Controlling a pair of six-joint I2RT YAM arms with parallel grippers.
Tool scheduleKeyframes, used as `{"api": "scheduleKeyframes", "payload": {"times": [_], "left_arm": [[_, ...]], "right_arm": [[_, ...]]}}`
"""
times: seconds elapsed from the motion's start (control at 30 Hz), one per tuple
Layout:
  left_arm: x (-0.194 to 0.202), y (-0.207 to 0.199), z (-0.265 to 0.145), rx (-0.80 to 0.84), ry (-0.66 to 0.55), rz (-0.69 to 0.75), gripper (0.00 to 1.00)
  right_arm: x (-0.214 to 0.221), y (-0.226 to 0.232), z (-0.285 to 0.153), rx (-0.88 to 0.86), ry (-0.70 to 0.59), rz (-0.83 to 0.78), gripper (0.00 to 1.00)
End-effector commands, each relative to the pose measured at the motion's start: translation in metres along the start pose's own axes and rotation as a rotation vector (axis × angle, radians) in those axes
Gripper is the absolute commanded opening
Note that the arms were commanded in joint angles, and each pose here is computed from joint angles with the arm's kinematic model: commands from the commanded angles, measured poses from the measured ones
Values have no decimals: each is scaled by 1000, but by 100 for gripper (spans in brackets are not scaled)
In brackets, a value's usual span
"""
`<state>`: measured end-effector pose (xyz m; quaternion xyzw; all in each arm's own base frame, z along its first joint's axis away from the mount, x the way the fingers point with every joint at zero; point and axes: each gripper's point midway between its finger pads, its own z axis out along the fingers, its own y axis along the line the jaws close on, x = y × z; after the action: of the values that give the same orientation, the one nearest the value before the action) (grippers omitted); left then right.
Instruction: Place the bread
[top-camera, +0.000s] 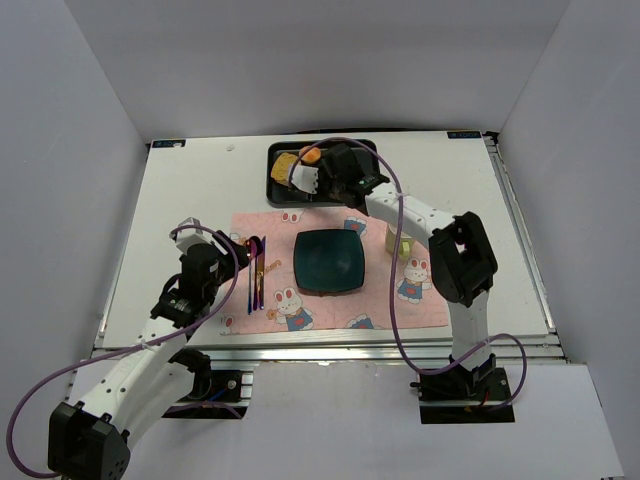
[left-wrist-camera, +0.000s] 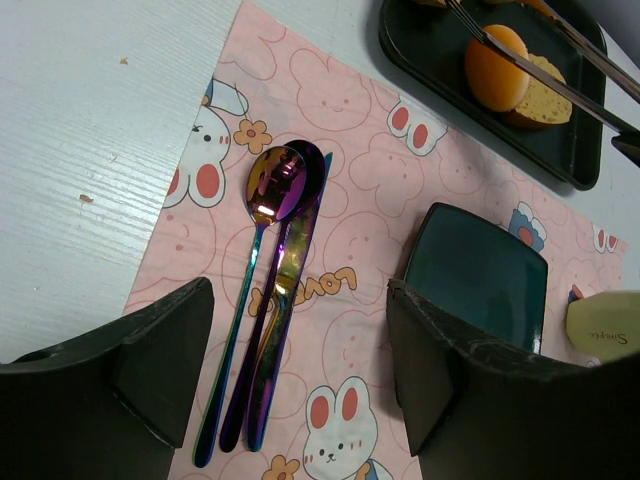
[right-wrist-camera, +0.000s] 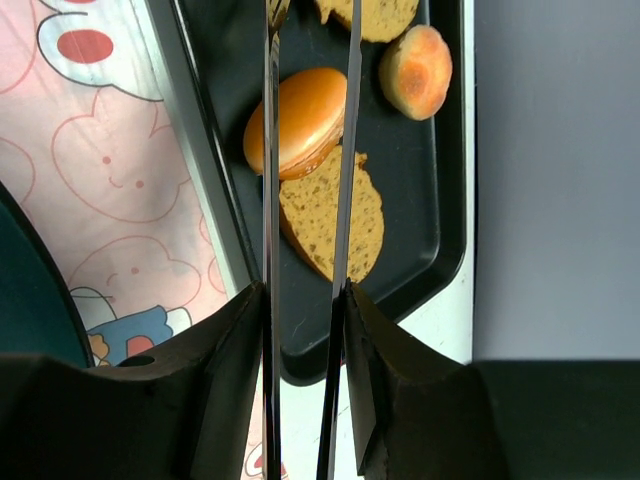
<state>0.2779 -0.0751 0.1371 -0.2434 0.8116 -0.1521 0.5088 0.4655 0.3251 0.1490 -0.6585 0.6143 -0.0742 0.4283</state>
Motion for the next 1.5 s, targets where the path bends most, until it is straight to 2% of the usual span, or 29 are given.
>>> {"api": "scheduleKeyframes", "payload": {"times": [0.0, 0.6, 0.73, 0.87, 0.97, 1.07, 1.1, 1.17, 1.2, 1.27, 1.3, 1.37, 1.43, 1.47], "left_arm": [[-7, -3, -1, 10, -28, -15, 79], [-10, -4, -2, 5, -31, -10, 80], [-12, -5, -2, 7, -34, -10, 80], [-12, -6, -2, 9, -33, -10, 80], [-12, -6, -3, 11, -35, -12, 80], [-16, -7, -5, 14, -44, -15, 80], [-16, -7, -5, 14, -46, -17, 80], [-17, -8, -5, 16, -50, -22, 80], [-16, -8, -5, 20, -50, -23, 80], [-17, -11, -4, 29, -48, -26, 80], [-16, -11, -3, 28, -47, -25, 80], [-18, -14, -2, 36, -47, -26, 79], [-18, -15, -2, 39, -48, -23, 80], [-20, -16, -2, 41, -52, -25, 79]], "right_arm": [[-21, -24, -1, 78, -49, -24, 42], [-17, -21, 27, 95, -15, -41, 41], [-15, -19, 29, 93, -10, -46, 35], [-14, -19, 26, 91, -8, -38, 19], [-22, -23, 12, 100, -45, -1, 8], [-36, -30, -20, 81, -105, 88, 6], [-50, -37, -42, 80, -165, 147, 5], [-52, -24, -59, 27, -195, 193, 4], [-62, -26, -83, 18, -247, 223, 4], [-51, 1, -96, -64, -240, 256, 4], [-58, 4, -120, -81, -289, 261, 4], [-34, 46, -128, -174, -245, 273, 4], [-29, 64, -159, -210, -277, 263, 3], [-11, 93, -160, -271, -240, 278, 3]]}}
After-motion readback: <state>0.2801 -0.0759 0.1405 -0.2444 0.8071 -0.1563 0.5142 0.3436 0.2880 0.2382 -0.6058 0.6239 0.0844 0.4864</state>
